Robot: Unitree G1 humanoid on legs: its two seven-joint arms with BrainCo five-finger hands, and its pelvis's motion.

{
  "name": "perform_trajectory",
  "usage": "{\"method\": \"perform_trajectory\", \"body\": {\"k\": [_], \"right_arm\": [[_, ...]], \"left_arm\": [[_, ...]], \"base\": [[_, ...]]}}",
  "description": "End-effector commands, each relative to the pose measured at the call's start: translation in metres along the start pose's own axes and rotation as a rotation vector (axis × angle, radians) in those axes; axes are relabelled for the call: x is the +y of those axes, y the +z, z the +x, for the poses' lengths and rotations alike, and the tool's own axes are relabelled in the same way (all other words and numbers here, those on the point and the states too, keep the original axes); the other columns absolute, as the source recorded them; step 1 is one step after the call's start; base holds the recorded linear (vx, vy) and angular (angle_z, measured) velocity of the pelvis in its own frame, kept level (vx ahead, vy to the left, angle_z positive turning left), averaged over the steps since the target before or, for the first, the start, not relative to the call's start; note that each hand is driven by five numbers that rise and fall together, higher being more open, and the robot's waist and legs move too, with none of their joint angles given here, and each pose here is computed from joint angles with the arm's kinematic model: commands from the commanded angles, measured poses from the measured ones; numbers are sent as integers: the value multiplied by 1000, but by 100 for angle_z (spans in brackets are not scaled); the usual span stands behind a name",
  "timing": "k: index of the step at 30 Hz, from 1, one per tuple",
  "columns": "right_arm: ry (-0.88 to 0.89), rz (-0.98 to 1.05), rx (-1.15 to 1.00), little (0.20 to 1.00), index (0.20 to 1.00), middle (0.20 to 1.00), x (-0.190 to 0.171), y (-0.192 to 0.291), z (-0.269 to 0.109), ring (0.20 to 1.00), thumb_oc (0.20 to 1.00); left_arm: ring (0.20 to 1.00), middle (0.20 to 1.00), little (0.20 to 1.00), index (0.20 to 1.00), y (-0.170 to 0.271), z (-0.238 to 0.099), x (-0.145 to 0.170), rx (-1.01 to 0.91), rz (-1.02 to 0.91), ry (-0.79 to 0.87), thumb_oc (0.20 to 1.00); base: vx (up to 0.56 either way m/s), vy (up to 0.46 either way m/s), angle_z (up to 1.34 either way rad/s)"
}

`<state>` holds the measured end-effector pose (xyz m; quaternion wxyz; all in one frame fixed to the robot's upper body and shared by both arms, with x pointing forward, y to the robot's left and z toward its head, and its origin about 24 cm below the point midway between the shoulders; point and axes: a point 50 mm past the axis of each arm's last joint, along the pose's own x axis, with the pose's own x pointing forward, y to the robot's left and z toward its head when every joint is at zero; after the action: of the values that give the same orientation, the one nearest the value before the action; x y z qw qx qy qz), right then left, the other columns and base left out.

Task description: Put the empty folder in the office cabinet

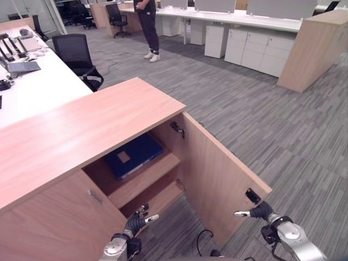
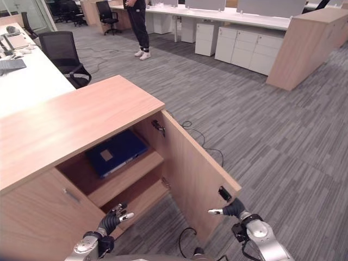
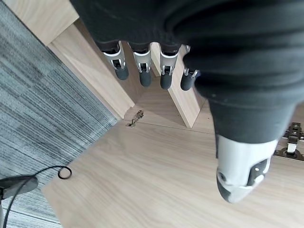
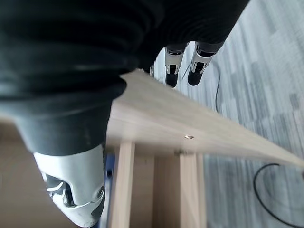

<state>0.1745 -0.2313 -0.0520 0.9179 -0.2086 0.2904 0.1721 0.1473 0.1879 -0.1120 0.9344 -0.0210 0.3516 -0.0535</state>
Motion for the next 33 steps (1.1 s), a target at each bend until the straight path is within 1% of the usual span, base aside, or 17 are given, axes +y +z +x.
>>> {"method": "perform_trajectory", "body": {"k": [1,6,8,13,16,20,24,29,30,32,33], "right_arm": [[155,-105,-564,1000,1000,1000,29,140,30,1000,1000],[217,-114,-609,1000,1000,1000,44,156,34,1000,1000],[224,-115,-614,1000,1000,1000,45,158,35,1000,1000],[249,-170,-670,1000,1000,1000,49,182,39,1000,1000],[232,-194,-655,1000,1000,1000,47,184,43,1000,1000],[217,-197,-613,1000,1000,1000,44,176,45,1000,1000],[170,-130,-569,1000,1000,1000,36,161,45,1000,1000],[82,-66,-562,1000,1000,1000,25,161,49,1000,1000],[21,-31,-569,1000,1000,1000,14,166,53,1000,1000],[-7,-15,-564,1000,1000,1000,10,166,55,1000,1000],[-81,17,-553,1000,1000,1000,-3,168,58,1000,1000]], "left_arm": [[1000,1000,1000,1000,45,11,13,-164,97,20,1000],[1000,1000,1000,1000,45,13,13,-159,93,28,1000],[1000,1000,1000,1000,44,13,14,-157,91,32,1000],[1000,1000,1000,1000,50,13,17,-179,73,56,1000],[1000,1000,1000,1000,60,16,16,-208,68,48,1000],[1000,1000,1000,1000,57,12,19,-208,40,45,1000],[1000,1000,1000,1000,49,9,14,-177,53,12,1000],[1000,1000,1000,1000,50,6,16,-169,91,-2,1000],[1000,1000,1000,1000,52,5,16,-175,114,-17,1000],[1000,1000,1000,1000,54,5,16,-180,125,-27,1000],[1000,1000,1000,1000,54,3,18,-178,139,-30,1000]], "base": [[-46,-40,27],[-42,-39,51],[-34,-17,3],[-119,-14,68],[-197,70,95],[-56,96,78],[34,167,76],[88,140,51],[21,181,33],[14,169,31],[28,175,47]]}}
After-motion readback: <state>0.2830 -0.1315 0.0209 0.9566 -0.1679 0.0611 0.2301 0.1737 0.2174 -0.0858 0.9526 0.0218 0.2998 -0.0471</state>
